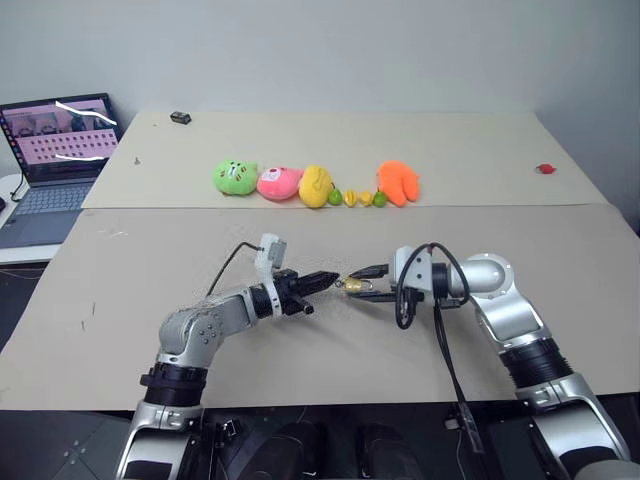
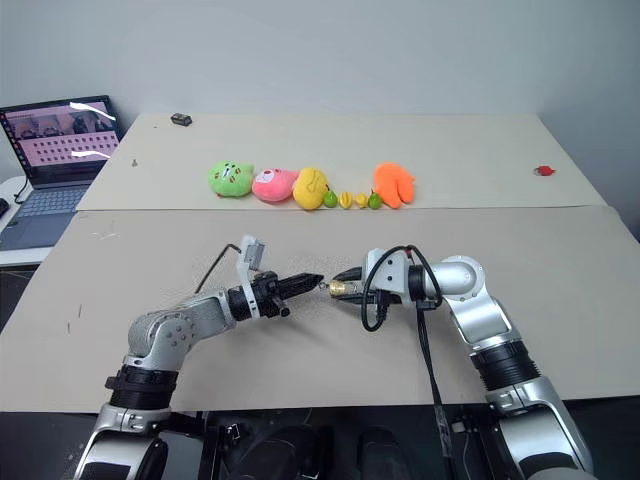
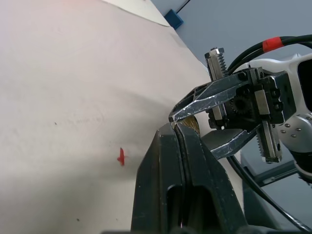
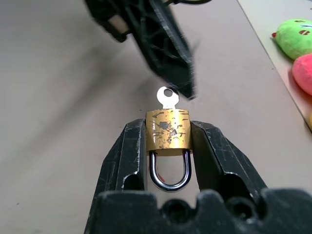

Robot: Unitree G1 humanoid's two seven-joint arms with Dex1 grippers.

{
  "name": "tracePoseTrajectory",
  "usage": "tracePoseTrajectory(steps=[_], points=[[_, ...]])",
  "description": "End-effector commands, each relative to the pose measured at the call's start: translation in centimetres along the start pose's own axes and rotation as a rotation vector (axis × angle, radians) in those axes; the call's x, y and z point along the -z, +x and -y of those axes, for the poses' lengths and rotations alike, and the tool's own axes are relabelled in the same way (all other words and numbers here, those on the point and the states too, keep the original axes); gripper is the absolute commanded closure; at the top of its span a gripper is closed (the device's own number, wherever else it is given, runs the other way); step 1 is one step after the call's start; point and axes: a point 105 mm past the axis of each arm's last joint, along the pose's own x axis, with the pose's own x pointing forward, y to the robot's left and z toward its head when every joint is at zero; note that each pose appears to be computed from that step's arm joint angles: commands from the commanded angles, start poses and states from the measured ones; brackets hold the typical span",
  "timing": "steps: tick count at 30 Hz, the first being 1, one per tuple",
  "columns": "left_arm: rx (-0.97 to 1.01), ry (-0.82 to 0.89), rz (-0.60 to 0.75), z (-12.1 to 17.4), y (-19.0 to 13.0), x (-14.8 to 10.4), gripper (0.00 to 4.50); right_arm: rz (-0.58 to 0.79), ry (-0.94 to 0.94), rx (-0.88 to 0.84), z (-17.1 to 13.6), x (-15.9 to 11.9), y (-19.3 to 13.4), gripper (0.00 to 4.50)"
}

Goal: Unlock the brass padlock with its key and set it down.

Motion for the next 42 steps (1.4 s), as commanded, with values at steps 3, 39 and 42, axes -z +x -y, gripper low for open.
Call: tracePoseTrajectory(steps=[3, 39, 42], points=[[0.0, 0.062, 0.045, 0.2, -0.1, -0.6, 4.49, 0.056, -0.073, 0.021, 1.0, -2.1, -0.3, 3.57], [0.167, -0.563, -0.087, 1.4, -1.0, 0.1, 3.72, 0.039, -0.069, 0.009, 0.7, -1.6, -0.6, 3.57], [0.163, -0.56, -0.097, 1.4, -0.7, 0.2, 3.72, 0.039, -0.07, 0.01, 0.6, -1.6, -0.6, 3.57]])
